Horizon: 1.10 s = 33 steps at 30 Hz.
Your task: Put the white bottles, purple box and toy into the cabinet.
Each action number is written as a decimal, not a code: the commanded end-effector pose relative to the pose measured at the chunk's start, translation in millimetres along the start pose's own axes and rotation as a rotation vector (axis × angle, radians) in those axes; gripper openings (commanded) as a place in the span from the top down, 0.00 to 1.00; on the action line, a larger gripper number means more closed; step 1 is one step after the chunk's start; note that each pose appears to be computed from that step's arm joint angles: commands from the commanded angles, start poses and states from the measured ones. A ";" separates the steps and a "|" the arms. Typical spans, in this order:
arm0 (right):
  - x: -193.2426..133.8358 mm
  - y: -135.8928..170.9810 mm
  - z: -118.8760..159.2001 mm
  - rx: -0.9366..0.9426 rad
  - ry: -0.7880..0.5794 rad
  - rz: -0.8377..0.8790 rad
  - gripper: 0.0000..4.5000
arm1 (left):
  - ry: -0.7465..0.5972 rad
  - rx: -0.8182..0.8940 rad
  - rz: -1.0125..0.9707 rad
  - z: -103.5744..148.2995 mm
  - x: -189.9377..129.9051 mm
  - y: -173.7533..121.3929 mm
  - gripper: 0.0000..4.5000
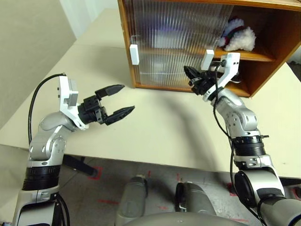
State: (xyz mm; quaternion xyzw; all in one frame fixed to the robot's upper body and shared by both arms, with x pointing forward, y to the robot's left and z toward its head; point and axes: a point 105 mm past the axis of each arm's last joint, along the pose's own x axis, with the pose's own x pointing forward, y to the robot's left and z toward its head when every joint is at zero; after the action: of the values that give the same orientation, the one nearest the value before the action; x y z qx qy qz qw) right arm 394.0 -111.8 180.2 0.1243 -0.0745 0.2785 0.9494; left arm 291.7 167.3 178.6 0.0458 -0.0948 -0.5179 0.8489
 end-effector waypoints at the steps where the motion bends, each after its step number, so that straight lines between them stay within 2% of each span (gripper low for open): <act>1: 2.0 -10.0 6.8 -0.028 -0.032 -0.042 0.99 | 0.017 -0.002 -0.002 -2.2 -1.5 -1.3 0.00; 8: 4.4 -33.9 25.3 -0.082 -0.090 -0.100 0.99 | 0.018 -0.002 -0.005 -1.9 -1.2 -2.3 0.00; 33: -35.5 -70.3 32.9 -0.190 -0.080 -0.289 0.99 | 0.010 -0.006 -0.031 -3.0 5.1 1.0 0.00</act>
State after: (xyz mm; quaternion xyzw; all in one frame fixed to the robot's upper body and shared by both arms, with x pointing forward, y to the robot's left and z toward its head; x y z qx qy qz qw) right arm 402.6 -182.9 189.3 0.0579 -0.1150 0.1508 0.9801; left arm 294.0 166.1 177.2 0.0432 -0.0905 -0.5247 0.8454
